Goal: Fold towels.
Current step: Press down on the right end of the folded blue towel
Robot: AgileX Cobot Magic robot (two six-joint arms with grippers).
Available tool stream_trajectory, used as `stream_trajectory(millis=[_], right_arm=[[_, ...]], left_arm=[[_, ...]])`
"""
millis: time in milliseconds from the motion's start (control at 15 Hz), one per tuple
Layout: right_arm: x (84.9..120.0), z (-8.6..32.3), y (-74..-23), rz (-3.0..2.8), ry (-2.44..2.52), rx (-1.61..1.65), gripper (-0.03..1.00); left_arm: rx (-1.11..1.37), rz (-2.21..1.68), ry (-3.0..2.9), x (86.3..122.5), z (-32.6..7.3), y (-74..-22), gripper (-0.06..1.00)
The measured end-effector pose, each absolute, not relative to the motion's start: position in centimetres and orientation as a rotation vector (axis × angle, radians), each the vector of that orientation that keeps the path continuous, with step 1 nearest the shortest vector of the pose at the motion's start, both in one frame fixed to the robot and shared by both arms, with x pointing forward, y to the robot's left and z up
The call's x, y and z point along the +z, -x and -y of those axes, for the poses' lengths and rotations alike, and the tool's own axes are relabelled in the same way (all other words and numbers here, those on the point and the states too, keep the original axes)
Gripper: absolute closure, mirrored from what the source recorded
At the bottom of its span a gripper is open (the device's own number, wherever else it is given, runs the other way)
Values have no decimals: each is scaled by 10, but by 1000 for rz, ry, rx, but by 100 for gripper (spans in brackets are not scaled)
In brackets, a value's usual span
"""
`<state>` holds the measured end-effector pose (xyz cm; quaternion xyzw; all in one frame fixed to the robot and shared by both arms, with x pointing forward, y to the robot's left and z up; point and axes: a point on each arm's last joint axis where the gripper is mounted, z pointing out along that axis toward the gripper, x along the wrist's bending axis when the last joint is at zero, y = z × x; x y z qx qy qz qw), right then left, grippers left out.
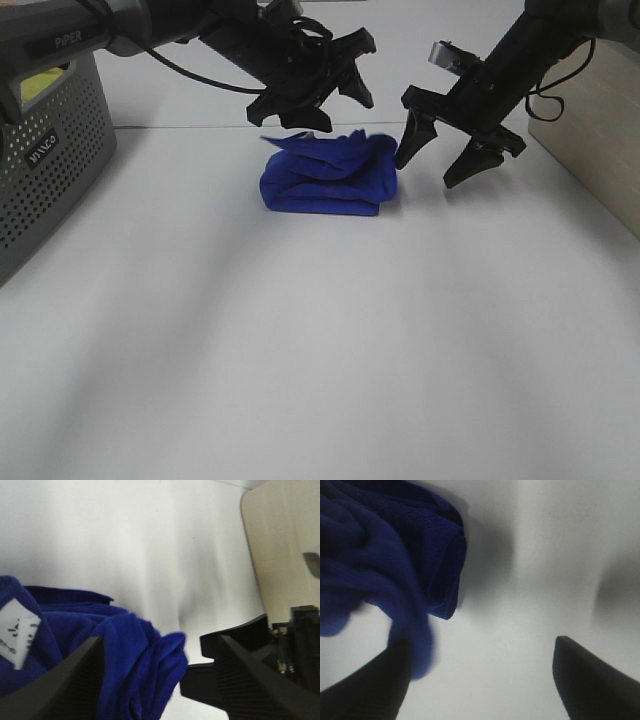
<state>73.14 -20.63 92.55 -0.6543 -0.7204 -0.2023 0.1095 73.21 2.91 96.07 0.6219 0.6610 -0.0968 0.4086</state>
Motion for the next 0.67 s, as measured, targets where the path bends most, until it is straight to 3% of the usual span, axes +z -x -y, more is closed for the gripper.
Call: stream_trajectory(millis=[333, 467, 667], right_arm=[[954, 203, -729, 2118, 1900, -689, 23], [972, 195, -724, 2068, 1823, -786, 23], [981, 144, -712, 2112, 1606, -875, 23]], left_arm=[[-148, -1580, -1563, 976, -49, -744, 30], [-72, -1560, -1522, 1003, -80, -753, 30], [5, -1576, -1443, 1031, -128, -765, 30]])
